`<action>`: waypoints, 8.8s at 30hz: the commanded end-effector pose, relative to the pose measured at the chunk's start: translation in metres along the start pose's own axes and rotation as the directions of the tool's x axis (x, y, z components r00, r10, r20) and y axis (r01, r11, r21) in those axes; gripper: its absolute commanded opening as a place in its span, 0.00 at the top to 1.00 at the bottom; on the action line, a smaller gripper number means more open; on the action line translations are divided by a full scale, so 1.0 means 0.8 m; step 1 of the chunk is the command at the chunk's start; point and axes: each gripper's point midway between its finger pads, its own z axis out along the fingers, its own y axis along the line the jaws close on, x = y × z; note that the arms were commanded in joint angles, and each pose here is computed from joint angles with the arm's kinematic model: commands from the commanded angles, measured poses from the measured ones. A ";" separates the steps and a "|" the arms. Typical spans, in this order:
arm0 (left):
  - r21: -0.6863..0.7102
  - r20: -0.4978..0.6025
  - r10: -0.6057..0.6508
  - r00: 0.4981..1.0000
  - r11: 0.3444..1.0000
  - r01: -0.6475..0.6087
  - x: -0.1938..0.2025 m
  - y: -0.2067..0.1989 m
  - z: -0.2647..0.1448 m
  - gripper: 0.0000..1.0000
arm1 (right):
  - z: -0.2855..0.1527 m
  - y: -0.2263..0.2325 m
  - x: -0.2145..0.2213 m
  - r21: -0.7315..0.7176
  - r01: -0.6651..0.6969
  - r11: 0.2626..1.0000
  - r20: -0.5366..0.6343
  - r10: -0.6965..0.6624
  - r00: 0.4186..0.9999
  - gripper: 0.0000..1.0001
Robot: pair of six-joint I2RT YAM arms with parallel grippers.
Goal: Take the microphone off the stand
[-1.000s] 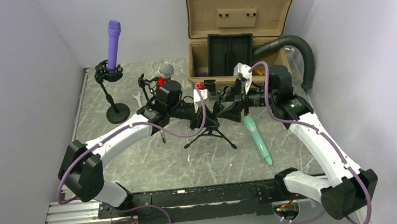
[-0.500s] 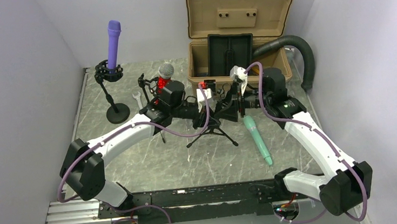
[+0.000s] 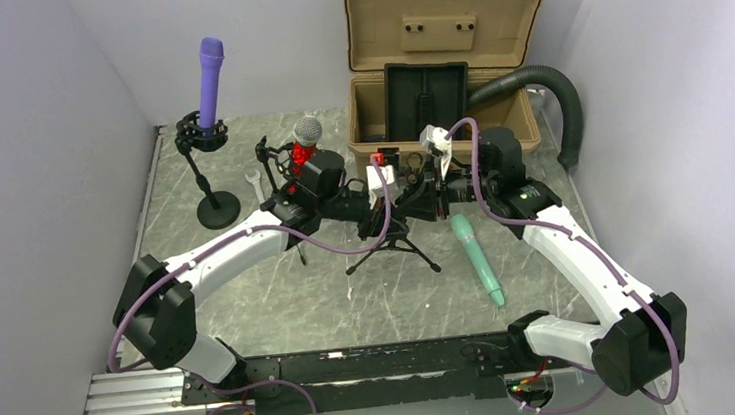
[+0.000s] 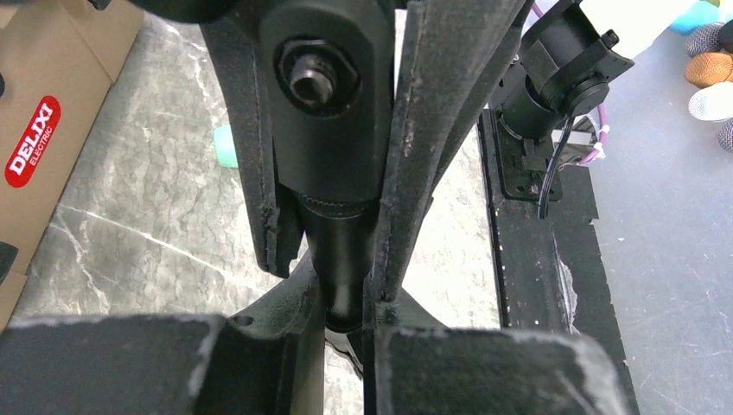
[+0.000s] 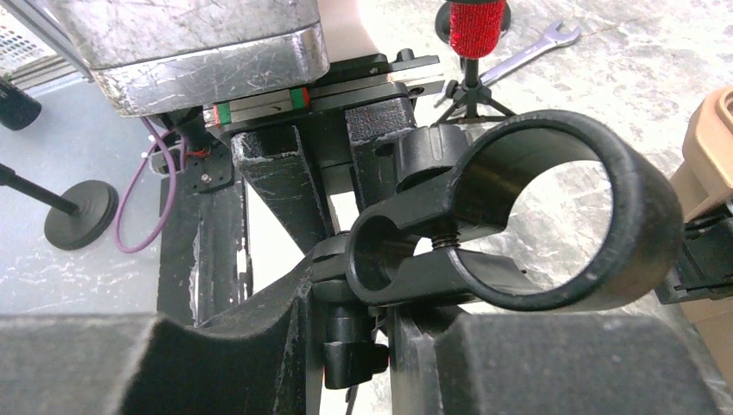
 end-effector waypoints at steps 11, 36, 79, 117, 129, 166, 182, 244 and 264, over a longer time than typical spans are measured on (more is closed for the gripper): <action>0.101 0.086 0.189 0.978 0.975 -0.197 -0.009 -0.025 -0.014 0.84 | -0.004 -0.014 -0.011 0.068 0.073 0.995 0.014 -0.074 0.997 1.00; 0.024 0.007 0.184 0.983 0.983 -0.184 0.046 -0.002 -0.047 0.30 | 0.032 -0.042 0.025 0.151 0.217 0.964 -0.113 -0.202 0.973 1.00; 0.051 -0.075 0.238 0.968 0.971 -0.234 0.083 -0.018 -0.078 0.26 | 0.071 -0.101 0.102 0.229 0.249 0.941 -0.177 -0.211 0.961 1.00; 0.052 -0.088 0.283 0.955 0.959 -0.280 0.086 -0.048 -0.114 0.22 | 0.146 -0.188 0.072 0.214 0.253 0.944 -0.176 -0.217 0.960 1.00; 0.048 -0.101 0.282 0.954 0.959 -0.279 0.092 -0.049 -0.115 0.22 | 0.149 -0.156 0.093 0.118 0.285 0.951 -0.198 -0.259 0.945 1.00; -0.044 -0.166 0.255 0.953 0.963 -0.266 0.122 -0.043 -0.153 0.21 | 0.164 -0.262 0.081 0.334 0.300 0.893 -0.259 -0.219 0.941 0.78; -0.227 -0.167 0.179 0.969 0.950 -0.215 0.125 -0.018 -0.206 0.20 | 0.141 -0.235 0.064 0.348 0.293 0.891 -0.243 -0.216 0.946 0.24; -0.622 0.232 0.213 0.949 0.782 -0.024 0.006 0.188 -0.329 0.56 | 0.039 -0.092 0.039 0.264 0.292 0.919 -0.243 -0.230 0.942 0.14; -0.631 0.282 0.116 0.952 0.770 0.093 0.026 0.140 -0.323 1.00 | 0.014 -0.066 -0.005 0.281 0.323 0.903 -0.212 -0.270 0.939 0.14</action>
